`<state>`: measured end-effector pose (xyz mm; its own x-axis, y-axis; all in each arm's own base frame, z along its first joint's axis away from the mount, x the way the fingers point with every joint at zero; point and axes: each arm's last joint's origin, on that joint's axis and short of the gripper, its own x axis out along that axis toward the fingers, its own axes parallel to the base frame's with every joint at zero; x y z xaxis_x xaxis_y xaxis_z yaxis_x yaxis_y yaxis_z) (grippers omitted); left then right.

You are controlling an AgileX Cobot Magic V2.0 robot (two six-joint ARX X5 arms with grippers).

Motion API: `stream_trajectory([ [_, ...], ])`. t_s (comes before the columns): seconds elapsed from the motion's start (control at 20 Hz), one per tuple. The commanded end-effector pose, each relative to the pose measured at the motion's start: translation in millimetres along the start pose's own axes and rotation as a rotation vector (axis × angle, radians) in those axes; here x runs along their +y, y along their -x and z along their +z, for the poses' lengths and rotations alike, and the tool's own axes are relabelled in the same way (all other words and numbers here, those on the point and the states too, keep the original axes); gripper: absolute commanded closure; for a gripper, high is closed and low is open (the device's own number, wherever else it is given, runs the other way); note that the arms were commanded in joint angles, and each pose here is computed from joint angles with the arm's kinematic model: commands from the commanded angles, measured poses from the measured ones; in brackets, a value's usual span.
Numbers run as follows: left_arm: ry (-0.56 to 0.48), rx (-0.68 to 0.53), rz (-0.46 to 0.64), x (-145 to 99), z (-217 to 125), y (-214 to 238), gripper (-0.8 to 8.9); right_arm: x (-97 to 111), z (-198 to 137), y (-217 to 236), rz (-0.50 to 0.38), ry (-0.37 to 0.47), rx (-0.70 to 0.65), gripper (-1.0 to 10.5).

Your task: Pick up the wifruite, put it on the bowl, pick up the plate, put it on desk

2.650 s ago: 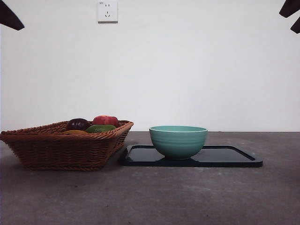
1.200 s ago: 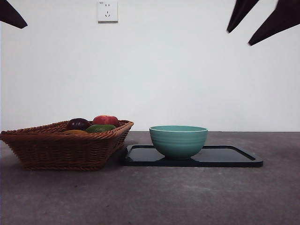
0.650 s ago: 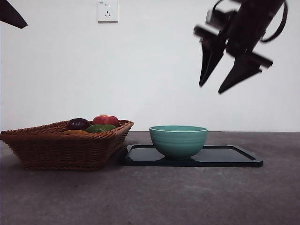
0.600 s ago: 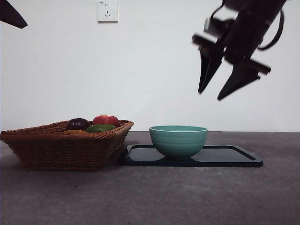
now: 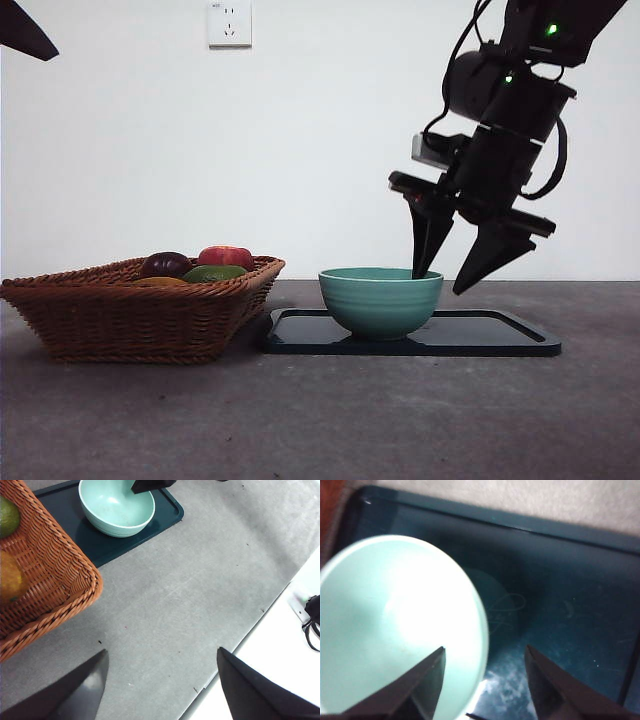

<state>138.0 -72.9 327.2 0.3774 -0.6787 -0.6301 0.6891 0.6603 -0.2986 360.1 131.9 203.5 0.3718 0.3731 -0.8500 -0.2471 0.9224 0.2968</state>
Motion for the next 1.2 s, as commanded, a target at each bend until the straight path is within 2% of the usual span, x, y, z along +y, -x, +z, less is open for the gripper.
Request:
stream_trajectory([
  [0.05, -0.024, -0.012, -0.008, -1, 4, 0, 4.71, 1, 3, -10, -0.004, 0.017, 0.002, 8.1],
  [0.25, -0.024, -0.012, -0.008, -1, 4, 0, 4.71, 1, 6, -11, 0.003, 0.024, -0.028, 9.4],
  [0.5, -0.031, -0.012, -0.008, -1, 4, 0, 4.71, 5, 11, 2, 0.014, 0.034, -0.083, 9.4],
  [0.85, -0.032, -0.012, -0.008, -1, 3, 0, 4.71, 24, 10, 84, 0.041, 0.068, -0.217, 9.4],
  [1.2, -0.034, -0.011, -0.008, -1, 3, 0, 4.71, 45, -32, 167, 0.033, 0.149, -0.206, 9.4],
])
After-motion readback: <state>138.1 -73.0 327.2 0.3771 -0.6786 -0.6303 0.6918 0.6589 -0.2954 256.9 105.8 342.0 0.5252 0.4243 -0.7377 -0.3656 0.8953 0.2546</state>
